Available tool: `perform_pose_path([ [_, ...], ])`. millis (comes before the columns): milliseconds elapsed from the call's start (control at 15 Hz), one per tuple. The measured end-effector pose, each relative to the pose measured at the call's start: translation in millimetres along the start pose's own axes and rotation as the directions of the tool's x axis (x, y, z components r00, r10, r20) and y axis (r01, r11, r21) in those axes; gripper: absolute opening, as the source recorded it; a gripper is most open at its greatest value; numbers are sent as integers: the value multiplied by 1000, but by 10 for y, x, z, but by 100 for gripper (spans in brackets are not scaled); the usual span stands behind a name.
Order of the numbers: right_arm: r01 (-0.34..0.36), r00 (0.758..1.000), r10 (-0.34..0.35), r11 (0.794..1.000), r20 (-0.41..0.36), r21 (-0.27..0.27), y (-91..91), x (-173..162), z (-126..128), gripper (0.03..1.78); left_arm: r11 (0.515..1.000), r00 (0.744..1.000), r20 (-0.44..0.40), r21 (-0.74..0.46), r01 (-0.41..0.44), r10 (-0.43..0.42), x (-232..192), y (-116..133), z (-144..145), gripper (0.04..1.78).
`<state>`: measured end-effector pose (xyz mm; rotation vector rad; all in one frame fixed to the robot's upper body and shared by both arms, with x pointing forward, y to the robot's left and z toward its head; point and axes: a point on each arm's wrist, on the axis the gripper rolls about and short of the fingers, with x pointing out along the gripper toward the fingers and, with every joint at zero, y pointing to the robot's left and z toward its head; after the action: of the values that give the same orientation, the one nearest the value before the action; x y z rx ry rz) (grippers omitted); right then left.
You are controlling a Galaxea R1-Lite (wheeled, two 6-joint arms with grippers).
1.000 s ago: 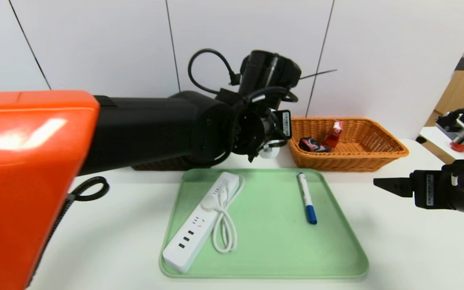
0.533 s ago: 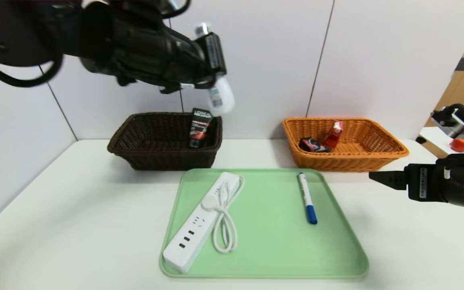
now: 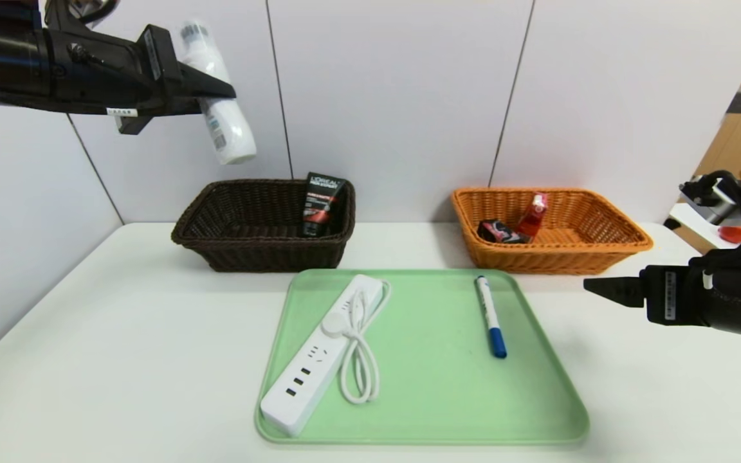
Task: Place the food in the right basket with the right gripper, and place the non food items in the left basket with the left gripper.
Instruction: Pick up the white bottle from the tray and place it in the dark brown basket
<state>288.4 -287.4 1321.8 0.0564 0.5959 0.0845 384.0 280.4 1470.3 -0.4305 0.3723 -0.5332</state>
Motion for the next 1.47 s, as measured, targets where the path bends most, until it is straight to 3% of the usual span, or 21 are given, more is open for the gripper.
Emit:
perform_pose_path([
  [400, -1, 1000, 1, 1000, -9, 0, 3, 26, -3, 170, 986, 991, 13, 103, -131, 130, 275, 522, -71, 54],
  [800, 1, 1000, -1, 1000, -22, -3, 6, 58, -18, 171, 941, 948, 11, 113, -318, 319, 677, 884, -224, 54],
  [1467, 1, 1000, -1, 1000, -31, -5, 13, 82, -25, 171, 917, 928, 29, 140, -373, 373, 1147, 1262, -452, 54],
])
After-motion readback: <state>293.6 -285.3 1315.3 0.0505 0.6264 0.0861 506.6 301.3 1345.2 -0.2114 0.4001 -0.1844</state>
